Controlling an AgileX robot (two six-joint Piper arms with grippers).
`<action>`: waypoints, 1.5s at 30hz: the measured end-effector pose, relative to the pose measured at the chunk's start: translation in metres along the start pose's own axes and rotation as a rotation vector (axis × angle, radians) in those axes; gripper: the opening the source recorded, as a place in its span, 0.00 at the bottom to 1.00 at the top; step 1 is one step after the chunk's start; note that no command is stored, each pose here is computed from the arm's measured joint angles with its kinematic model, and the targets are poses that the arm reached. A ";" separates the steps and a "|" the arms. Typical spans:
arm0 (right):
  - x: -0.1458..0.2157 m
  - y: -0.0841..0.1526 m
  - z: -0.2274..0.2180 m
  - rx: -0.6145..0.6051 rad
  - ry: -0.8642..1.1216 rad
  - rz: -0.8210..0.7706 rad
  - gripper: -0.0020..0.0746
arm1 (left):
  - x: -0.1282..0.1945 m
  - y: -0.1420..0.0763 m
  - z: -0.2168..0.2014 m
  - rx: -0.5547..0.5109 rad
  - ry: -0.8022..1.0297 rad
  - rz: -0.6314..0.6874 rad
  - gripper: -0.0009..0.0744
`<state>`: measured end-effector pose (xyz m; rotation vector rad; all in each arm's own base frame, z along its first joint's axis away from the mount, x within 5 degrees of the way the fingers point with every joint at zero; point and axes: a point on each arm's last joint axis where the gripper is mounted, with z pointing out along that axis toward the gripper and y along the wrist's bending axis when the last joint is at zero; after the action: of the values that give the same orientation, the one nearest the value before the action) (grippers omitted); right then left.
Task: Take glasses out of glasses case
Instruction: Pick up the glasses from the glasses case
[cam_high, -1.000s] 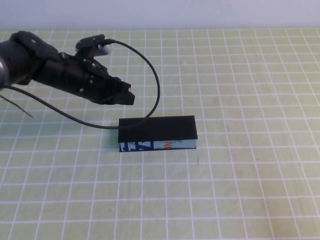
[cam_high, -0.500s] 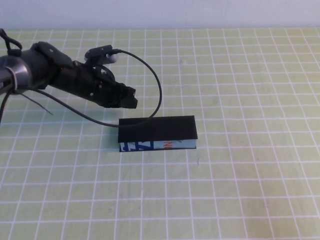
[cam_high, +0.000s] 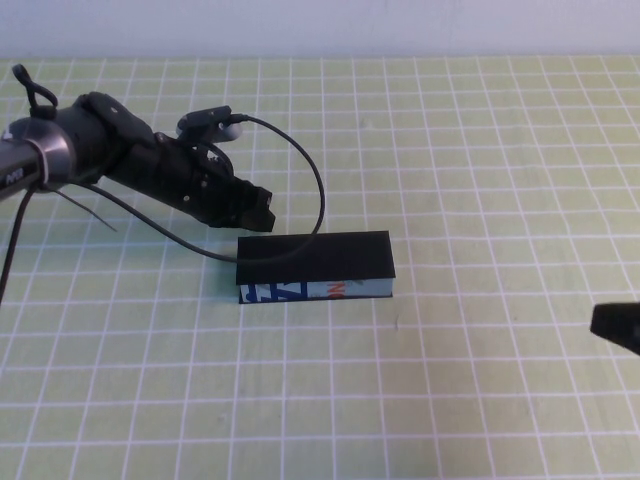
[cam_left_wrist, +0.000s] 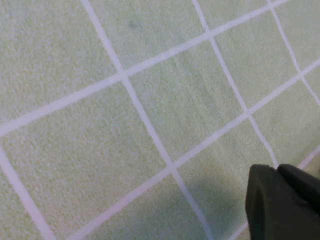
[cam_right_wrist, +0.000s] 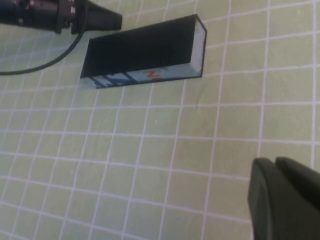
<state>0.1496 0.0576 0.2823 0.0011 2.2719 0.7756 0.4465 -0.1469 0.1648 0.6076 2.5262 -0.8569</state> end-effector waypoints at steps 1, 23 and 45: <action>-0.008 0.001 0.006 -0.002 0.031 -0.024 0.00 | 0.000 0.000 0.000 -0.001 0.004 0.001 0.01; -0.054 0.129 0.192 -0.118 0.427 -1.038 0.01 | 0.003 0.001 0.003 0.008 0.028 0.001 0.01; -0.032 0.108 0.277 -0.085 0.408 -1.457 0.44 | 0.005 -0.001 0.002 0.031 0.047 -0.005 0.01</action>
<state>0.3268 0.2858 0.2059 -1.7320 1.8503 0.0362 0.4422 -0.1479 0.1609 0.6395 2.5618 -0.8953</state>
